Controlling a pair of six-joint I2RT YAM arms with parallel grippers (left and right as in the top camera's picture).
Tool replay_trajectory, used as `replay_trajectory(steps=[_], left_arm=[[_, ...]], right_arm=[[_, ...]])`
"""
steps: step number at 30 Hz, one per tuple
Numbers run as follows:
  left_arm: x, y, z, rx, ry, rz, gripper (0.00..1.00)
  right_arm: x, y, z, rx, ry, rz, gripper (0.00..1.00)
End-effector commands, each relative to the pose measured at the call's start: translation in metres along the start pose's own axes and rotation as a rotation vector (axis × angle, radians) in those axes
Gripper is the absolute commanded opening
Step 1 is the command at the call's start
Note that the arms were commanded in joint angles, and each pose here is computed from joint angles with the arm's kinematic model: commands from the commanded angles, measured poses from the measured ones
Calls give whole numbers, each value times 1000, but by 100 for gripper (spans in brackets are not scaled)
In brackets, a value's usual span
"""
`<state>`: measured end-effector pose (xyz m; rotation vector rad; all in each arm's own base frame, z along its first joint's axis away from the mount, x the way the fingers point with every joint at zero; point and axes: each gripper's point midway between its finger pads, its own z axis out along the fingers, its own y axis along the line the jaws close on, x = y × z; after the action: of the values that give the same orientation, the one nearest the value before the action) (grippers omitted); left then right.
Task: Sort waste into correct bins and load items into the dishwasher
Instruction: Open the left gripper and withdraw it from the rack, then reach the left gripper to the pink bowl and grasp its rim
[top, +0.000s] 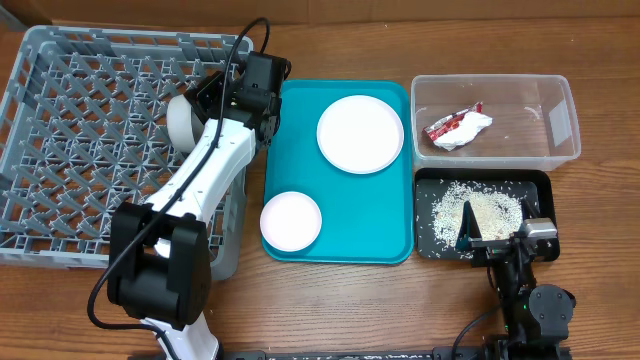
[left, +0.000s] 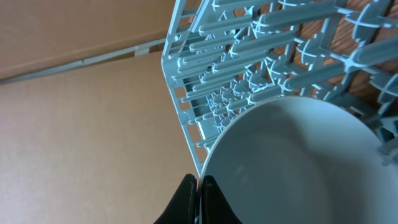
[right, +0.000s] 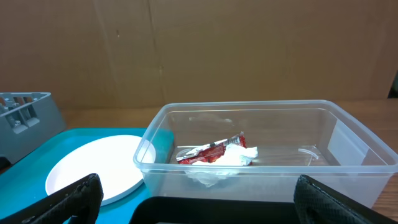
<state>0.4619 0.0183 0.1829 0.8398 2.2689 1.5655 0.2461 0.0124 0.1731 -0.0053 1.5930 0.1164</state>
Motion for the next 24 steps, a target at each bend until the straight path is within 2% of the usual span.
replay_trajectory(steps=[1,2,7,9,11,15,19,21,24], left_arm=[[-15,-27,-12,63,-63,71,8],[-17,-30,-17,67,-74,74,17],[-33,-40,-45,60,-128,62,38],[-36,-39,-54,36,-133,17,56],[-38,-35,-59,28,-138,-64,67],[-32,-17,-69,-2,-134,-293,76],[-22,7,-89,42,-190,-501,80],[-18,15,-102,134,-248,-600,80],[-10,22,-133,355,-362,-729,73]], right_arm=[[1,-2,0,7,-6,-4,100],[1,-2,0,7,-6,-4,100],[1,-2,0,7,-6,-4,100],[1,-2,0,7,-6,-4,100],[1,-2,0,7,-6,-4,100],[1,-2,0,7,-6,-4,100],[1,-2,0,7,-6,-4,100],[1,-2,0,7,-6,-4,100],[1,-2,0,7,-6,-4,100]])
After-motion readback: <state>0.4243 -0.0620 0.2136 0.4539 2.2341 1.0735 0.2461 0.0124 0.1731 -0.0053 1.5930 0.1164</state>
